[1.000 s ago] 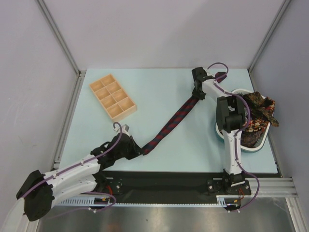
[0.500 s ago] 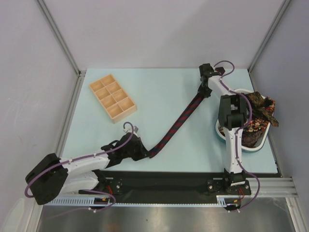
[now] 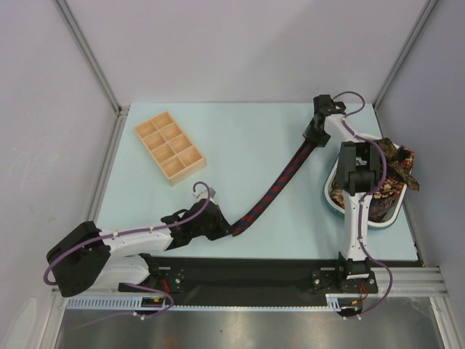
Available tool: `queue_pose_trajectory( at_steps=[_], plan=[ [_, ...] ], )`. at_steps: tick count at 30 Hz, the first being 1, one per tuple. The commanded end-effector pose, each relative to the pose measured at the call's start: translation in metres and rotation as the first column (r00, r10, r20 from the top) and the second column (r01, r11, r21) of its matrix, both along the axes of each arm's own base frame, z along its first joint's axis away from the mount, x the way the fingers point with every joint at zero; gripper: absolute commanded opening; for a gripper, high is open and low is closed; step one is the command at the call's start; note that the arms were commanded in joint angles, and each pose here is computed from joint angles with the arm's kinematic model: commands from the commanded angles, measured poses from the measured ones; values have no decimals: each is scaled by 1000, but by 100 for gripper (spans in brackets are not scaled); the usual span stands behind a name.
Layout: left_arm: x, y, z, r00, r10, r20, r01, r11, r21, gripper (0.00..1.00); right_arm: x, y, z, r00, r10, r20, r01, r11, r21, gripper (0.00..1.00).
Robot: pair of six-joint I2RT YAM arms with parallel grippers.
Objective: Roll the ties
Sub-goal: Flatten the tie
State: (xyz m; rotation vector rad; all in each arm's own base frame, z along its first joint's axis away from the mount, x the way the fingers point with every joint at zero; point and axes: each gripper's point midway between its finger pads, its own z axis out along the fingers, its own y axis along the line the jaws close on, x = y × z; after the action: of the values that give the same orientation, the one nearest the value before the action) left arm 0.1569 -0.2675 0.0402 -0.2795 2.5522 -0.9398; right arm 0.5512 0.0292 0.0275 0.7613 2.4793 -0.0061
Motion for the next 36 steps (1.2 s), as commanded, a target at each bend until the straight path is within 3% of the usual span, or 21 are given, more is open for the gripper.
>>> queue_pose_trajectory(
  at_steps=[1,4,8,10,11,14,19,20,23,27,29,30,32,33,34,36],
  plan=[
    [4,9,-1,999,37,28,-37,999,25,9,13,16,41,993,50,108,-54,998,37,55],
    [0,16,-7,999,35,35,-36,998,42,16,11,22,43,992,64,109,-70,997,45,65],
    [-6,28,-11,999,38,31,-41,996,77,43,8,31,49,989,80,124,-88,994,63,68],
    [-8,33,-12,999,40,32,-43,996,83,52,5,38,51,987,91,129,-102,992,78,72],
    [-9,35,-8,998,43,45,-46,996,72,64,3,39,52,987,96,129,-106,991,77,73],
    [-10,43,-1,997,46,67,-51,996,75,77,-9,48,54,987,107,121,-118,989,86,78],
    [-9,53,13,992,3,123,-19,991,134,80,-38,61,72,977,132,168,-148,985,90,96],
    [-6,52,21,988,-15,152,-5,991,133,79,-46,66,93,965,152,213,-174,981,87,97],
    [-2,54,29,982,-30,187,3,990,143,78,-76,76,93,952,208,225,-229,971,72,97],
    [10,54,48,952,-107,286,61,984,165,80,-125,109,131,869,336,365,-387,919,76,94],
    [22,57,61,931,-126,342,57,977,206,91,-148,123,123,839,372,397,-445,889,107,94],
    [25,59,65,925,-135,355,55,972,227,98,-150,137,154,761,388,519,-503,859,95,100],
    [40,62,82,902,-135,411,24,964,265,100,-179,152,140,699,449,557,-595,797,105,100],
    [44,65,88,895,-132,426,7,960,281,100,-181,162,153,608,481,632,-647,761,43,100],
    [48,67,94,886,-128,446,-8,957,290,100,-197,170,160,558,504,659,-684,729,22,100],
    [61,72,110,854,-103,511,-62,953,295,100,-212,174,149,544,537,645,-712,702,16,99]
  ],
)
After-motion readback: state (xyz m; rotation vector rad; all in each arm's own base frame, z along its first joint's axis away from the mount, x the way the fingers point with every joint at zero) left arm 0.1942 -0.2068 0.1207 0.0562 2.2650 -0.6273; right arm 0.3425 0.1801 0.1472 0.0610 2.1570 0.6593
